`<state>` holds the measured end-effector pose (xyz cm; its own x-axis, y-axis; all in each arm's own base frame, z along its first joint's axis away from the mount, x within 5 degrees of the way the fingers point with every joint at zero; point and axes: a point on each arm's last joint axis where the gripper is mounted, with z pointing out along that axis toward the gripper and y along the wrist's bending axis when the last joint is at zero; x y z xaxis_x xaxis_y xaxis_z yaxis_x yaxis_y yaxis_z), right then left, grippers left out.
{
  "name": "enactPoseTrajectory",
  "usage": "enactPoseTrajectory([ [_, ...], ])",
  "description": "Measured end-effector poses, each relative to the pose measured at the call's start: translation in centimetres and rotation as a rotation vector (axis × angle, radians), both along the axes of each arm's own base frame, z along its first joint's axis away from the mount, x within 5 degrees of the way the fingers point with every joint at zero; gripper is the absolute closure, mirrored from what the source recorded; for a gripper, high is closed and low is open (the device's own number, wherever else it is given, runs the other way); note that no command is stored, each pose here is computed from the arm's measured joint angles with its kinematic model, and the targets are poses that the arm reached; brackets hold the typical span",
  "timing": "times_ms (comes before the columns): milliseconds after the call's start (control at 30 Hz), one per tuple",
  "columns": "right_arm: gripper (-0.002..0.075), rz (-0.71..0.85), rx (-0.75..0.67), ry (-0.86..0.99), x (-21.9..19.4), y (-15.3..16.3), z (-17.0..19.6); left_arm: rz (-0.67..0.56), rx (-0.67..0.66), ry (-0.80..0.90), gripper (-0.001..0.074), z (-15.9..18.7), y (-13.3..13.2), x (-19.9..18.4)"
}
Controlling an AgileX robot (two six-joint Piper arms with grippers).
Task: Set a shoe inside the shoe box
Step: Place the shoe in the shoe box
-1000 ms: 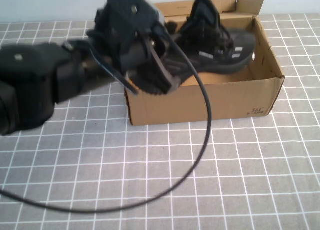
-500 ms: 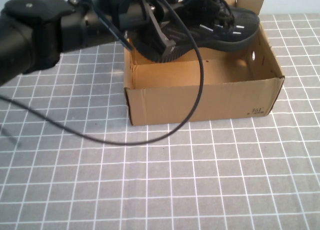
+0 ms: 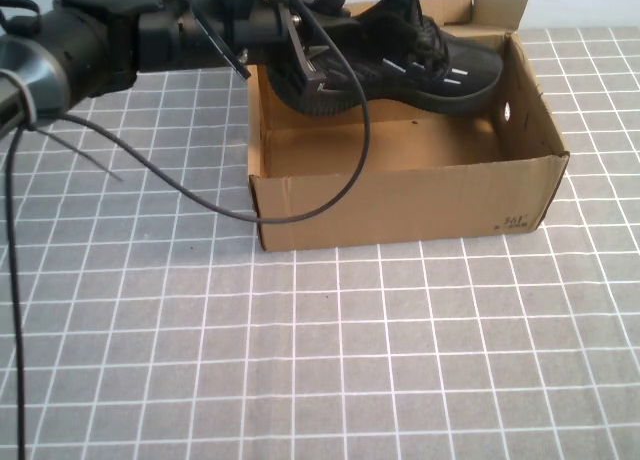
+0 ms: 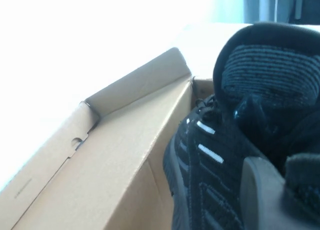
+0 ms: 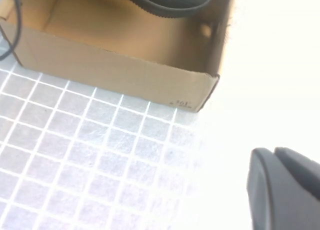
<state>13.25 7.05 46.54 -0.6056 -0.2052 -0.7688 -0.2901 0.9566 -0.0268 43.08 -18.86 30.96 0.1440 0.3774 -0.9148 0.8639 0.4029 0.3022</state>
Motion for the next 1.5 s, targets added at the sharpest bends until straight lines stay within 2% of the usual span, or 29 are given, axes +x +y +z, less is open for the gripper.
enactPoseTrajectory([
  [200,0.0742,-0.027,0.063,0.000,-2.3,-1.7,-0.8,-0.051,0.007,0.009,0.0694,-2.2,-0.8,1.9],
  [800,0.0742,-0.023,0.096,0.046,-2.5,-1.4,-1.6,-0.066,0.029,0.042,0.0695,-8.2,-1.7,5.0],
  [1300,0.0742,-0.013,0.113,0.059,-2.6,-1.3,-1.6,-0.010,0.042,0.014,0.0694,-9.3,-1.5,5.8],
  [1400,0.0742,-0.011,0.116,0.062,-2.6,-1.2,-1.6,0.001,0.042,0.010,0.0649,-9.3,-1.5,5.9],
  [1500,0.0742,-0.011,0.116,0.062,-2.6,-1.2,-1.6,0.031,0.033,0.021,0.0520,-9.3,-1.4,6.1],
])
